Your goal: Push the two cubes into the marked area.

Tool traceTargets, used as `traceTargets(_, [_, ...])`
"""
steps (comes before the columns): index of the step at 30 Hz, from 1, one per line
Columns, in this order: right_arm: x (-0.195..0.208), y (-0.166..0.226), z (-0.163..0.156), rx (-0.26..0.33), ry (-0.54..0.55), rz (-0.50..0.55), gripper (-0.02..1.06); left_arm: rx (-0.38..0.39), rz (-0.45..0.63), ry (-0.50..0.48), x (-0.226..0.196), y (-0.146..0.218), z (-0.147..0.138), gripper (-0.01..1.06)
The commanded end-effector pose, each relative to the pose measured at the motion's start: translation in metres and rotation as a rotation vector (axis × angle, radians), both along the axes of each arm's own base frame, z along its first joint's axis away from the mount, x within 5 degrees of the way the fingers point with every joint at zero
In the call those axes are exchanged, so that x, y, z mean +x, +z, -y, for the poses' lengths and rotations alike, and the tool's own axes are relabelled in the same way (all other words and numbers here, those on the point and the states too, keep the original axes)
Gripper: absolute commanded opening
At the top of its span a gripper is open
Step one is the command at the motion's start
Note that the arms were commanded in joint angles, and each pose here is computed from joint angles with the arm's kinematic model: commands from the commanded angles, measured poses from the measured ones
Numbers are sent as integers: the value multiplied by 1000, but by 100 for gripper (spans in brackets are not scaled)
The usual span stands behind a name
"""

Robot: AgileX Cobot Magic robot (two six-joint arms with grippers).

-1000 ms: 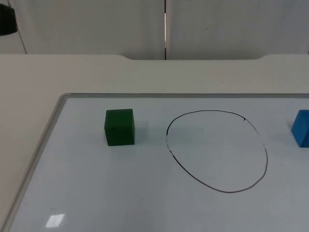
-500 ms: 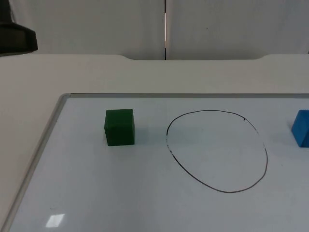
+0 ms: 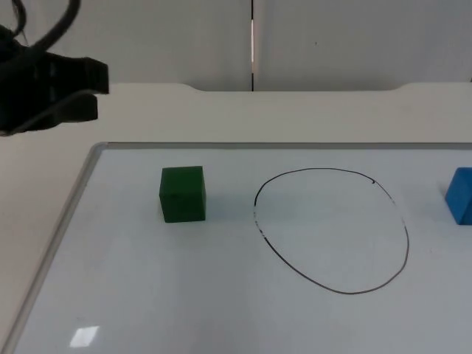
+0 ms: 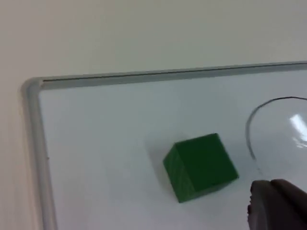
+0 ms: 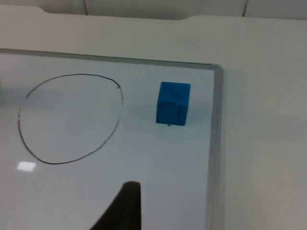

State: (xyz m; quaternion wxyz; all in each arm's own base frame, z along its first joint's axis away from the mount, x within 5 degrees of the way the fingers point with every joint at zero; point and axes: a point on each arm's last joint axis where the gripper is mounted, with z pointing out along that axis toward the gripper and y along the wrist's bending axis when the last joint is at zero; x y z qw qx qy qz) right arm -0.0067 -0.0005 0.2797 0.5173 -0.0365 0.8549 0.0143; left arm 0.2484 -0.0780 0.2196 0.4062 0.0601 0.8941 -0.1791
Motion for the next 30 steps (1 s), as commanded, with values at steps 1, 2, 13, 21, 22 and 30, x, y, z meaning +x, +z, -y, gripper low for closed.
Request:
traceTargets(1, [0, 0, 4, -41, -32, 9, 105, 42, -5, 30, 9, -6, 5, 0])
traceTargets(2, [0, 0, 4, -41, -30, 9, 105, 33, -21, 32, 13, -9, 8, 0])
traceTargets(13, [0, 0, 4, -41, -30, 9, 105, 64, -166, 85, 50, -56, 16, 0])
traceTargets(21, [0, 0, 4, -39, -30, 9, 105, 91, -205, 98, 69, -76, 20, 0])
traceTargets(22, [0, 0, 4, -39, -30, 9, 105, 94, -215, 101, 70, -80, 20, 0])
traceTargets(30, [0, 0, 4, -40, -32, 9, 105, 96, -250, 98, 81, -95, 24, 0])
